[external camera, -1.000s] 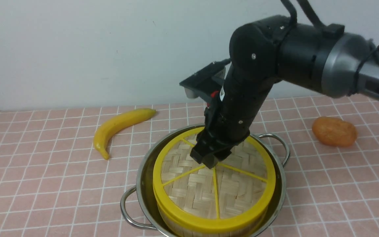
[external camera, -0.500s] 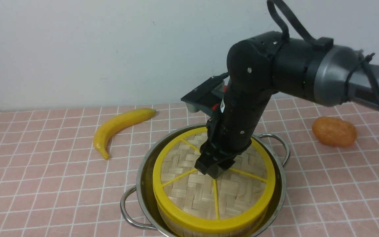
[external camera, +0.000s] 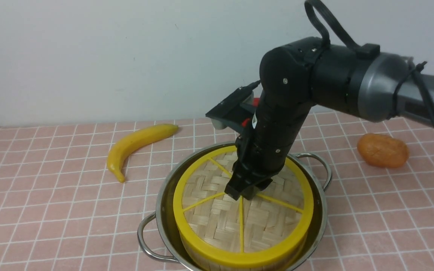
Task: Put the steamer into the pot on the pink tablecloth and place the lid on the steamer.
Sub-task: 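Place the bamboo steamer lid onto the steamer basket in the pot with the right gripper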
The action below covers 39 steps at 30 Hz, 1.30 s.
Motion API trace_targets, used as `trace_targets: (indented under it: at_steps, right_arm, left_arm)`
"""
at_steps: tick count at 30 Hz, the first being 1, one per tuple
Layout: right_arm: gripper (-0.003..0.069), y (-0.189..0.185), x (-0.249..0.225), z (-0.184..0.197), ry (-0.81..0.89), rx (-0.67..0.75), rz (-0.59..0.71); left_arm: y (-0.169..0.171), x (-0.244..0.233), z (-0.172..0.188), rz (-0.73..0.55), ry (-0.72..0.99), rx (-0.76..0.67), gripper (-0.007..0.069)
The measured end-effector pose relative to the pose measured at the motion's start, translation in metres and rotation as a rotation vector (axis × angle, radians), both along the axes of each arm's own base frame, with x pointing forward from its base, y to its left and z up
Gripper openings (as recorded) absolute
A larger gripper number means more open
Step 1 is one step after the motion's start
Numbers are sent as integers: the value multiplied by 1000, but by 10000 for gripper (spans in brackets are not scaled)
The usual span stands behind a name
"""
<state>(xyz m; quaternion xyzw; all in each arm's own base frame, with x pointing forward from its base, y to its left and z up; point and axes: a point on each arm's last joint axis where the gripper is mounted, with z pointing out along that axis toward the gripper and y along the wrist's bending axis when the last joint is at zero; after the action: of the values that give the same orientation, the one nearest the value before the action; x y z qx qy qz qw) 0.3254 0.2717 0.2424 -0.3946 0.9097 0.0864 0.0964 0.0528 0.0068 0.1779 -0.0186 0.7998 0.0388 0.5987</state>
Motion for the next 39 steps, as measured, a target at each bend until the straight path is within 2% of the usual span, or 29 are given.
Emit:
trace_targets:
  at_steps: [8, 11, 13, 27, 30, 32, 34, 35, 39]
  right_arm:
    - [120, 2, 3, 5, -22, 17, 3]
    - [26, 5, 7, 10, -44, 30, 7]
    - [-5, 7, 9, 17, -68, 49, 6]
    - [-2, 11, 8, 25, -57, 87, 46]
    - [22, 13, 7, 26, -50, 106, 54]
    - [103, 13, 7, 26, -55, 113, 58]
    - [139, 14, 7, 26, -58, 115, 58]
    - [216, 14, 8, 26, -62, 118, 58]
    - [323, 16, 10, 19, -57, 111, 56]
  left_arm:
    - [0, 0, 0, 0, 0, 0, 243]
    - [0, 0, 0, 0, 0, 0, 243]
    - [0, 0, 0, 0, 0, 0, 243]
    - [0, 0, 0, 0, 0, 0, 243]
    - [0, 0, 0, 0, 0, 0, 243]
    - [0, 0, 0, 0, 0, 0, 243]
    - [0, 0, 0, 0, 0, 0, 243]
    - [0, 0, 0, 0, 0, 0, 243]
    - [0, 0, 0, 0, 0, 0, 243]
